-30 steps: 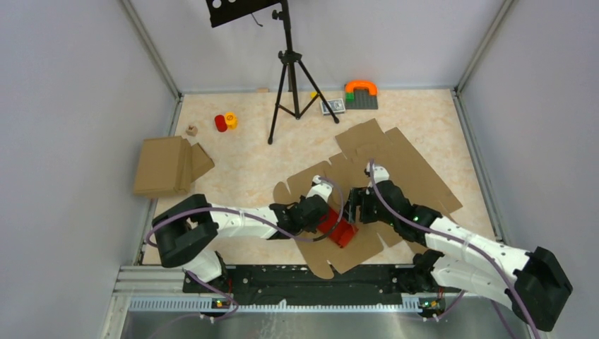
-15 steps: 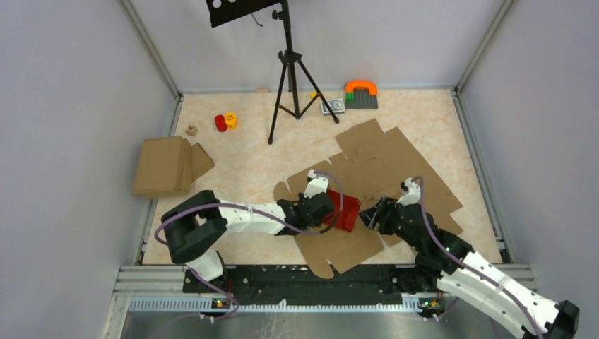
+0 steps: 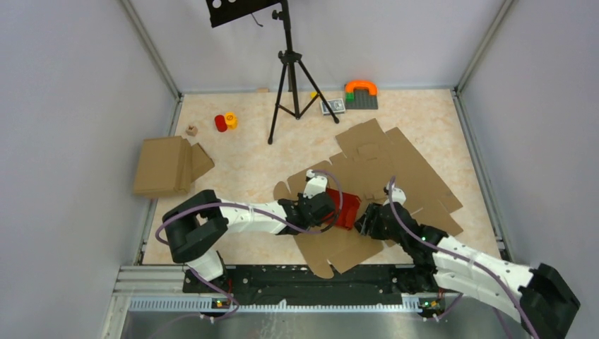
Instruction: Fold the paper box
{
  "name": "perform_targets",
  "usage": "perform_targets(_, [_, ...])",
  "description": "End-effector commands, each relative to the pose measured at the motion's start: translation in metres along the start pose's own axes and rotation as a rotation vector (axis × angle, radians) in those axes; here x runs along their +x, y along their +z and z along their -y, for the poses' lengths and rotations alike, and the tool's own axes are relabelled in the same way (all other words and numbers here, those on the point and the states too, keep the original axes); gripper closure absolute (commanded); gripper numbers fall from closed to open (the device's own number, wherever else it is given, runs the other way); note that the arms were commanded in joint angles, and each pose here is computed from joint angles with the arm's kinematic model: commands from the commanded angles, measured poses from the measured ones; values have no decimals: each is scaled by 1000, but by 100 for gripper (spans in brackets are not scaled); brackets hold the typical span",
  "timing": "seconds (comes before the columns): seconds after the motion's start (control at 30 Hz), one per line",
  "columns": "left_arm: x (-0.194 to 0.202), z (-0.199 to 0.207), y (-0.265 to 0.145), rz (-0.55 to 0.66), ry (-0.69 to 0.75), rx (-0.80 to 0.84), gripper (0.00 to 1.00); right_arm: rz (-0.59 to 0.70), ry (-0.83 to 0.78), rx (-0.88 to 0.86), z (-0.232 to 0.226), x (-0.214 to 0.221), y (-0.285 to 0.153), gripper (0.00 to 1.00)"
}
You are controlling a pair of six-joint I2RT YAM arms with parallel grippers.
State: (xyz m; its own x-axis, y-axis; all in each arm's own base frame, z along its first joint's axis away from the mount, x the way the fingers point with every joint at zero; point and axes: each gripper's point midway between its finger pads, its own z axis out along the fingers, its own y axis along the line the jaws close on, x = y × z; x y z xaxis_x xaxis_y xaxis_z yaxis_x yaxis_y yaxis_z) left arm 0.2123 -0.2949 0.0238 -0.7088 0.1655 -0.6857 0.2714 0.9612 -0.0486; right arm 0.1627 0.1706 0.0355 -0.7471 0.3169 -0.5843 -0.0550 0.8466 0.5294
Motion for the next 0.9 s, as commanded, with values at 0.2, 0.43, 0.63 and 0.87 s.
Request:
perform_targets(0.2, [7, -3, 5, -35, 11, -25, 100, 78, -24, -99, -54, -38, 18, 54])
perform_targets(0.43, [8, -2, 7, -40, 14, -25, 100, 41, -36, -36, -48, -34, 26, 66])
perform_targets(0.63, [8, 2, 8, -47, 13, -14, 100, 20, -37, -55, -55, -31, 31, 70])
perform_targets(0.87, [8, 7, 6, -57, -13, 4, 100, -62, -103, 94, -34, -21, 41, 69])
